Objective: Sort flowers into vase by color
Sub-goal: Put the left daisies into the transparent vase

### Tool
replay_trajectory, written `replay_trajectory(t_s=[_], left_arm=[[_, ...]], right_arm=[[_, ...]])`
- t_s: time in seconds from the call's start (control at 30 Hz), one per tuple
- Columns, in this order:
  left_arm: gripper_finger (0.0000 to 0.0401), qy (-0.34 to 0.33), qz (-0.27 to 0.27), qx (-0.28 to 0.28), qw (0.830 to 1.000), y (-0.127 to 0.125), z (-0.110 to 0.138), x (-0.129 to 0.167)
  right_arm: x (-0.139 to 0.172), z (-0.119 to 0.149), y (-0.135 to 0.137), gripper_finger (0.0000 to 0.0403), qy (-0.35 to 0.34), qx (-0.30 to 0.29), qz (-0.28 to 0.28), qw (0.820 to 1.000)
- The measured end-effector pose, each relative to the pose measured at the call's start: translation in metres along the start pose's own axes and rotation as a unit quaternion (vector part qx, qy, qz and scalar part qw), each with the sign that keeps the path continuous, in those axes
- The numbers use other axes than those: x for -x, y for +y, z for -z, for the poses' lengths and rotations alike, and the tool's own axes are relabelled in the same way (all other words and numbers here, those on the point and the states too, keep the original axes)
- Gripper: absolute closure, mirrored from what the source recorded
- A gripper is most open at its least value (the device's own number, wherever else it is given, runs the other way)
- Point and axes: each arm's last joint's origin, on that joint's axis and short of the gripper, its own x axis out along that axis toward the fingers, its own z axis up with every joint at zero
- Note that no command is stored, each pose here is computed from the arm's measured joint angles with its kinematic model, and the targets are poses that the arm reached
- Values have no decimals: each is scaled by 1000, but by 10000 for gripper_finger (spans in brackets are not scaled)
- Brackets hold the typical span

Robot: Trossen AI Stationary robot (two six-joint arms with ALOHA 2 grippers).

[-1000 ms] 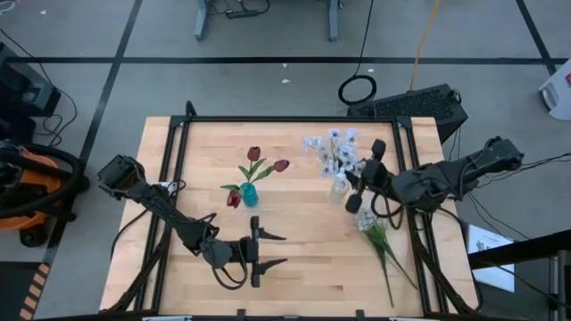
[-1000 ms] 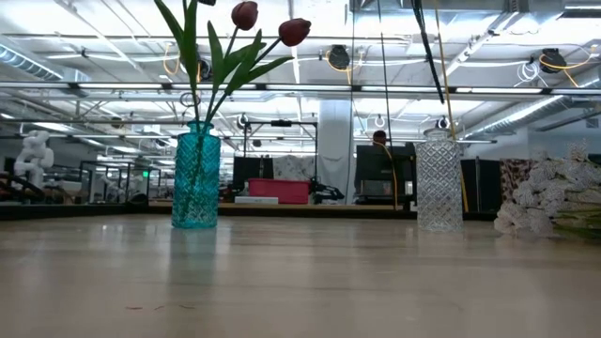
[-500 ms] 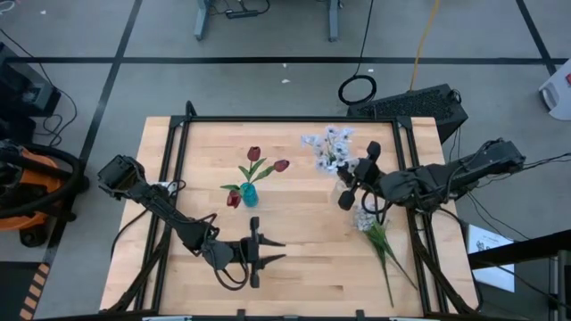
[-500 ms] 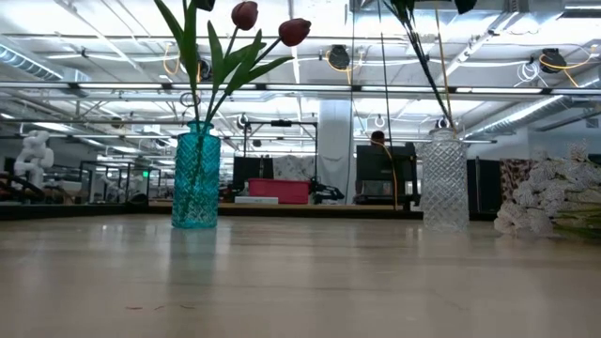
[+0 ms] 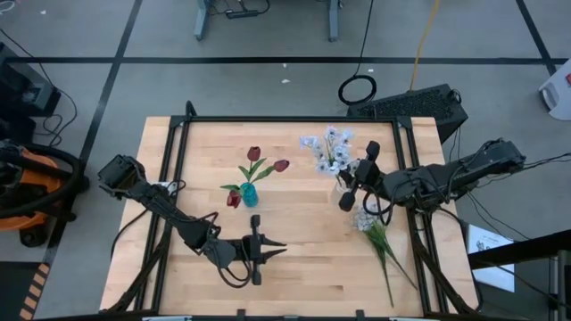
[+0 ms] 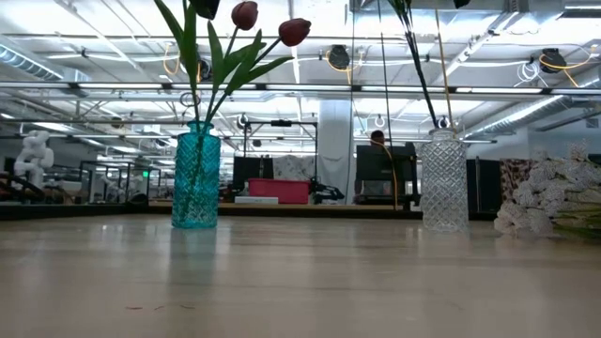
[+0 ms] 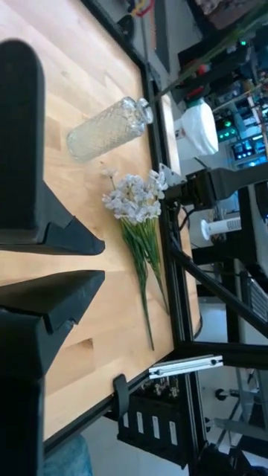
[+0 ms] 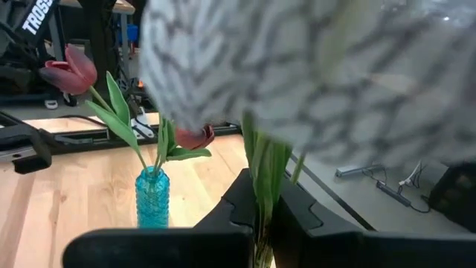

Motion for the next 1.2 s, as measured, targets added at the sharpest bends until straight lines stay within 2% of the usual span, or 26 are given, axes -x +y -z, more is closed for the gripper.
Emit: replay_trajectory(t_s=[0.67,1.2], left_arm=[[352,7,-2,1,1000,1,2,-1],[352,7,-2,0,1000,1,2,-1]], right_arm=[[2,5,-3,394,19,-9,4,1000],[-4,43,2,394,32,-18,21,999]])
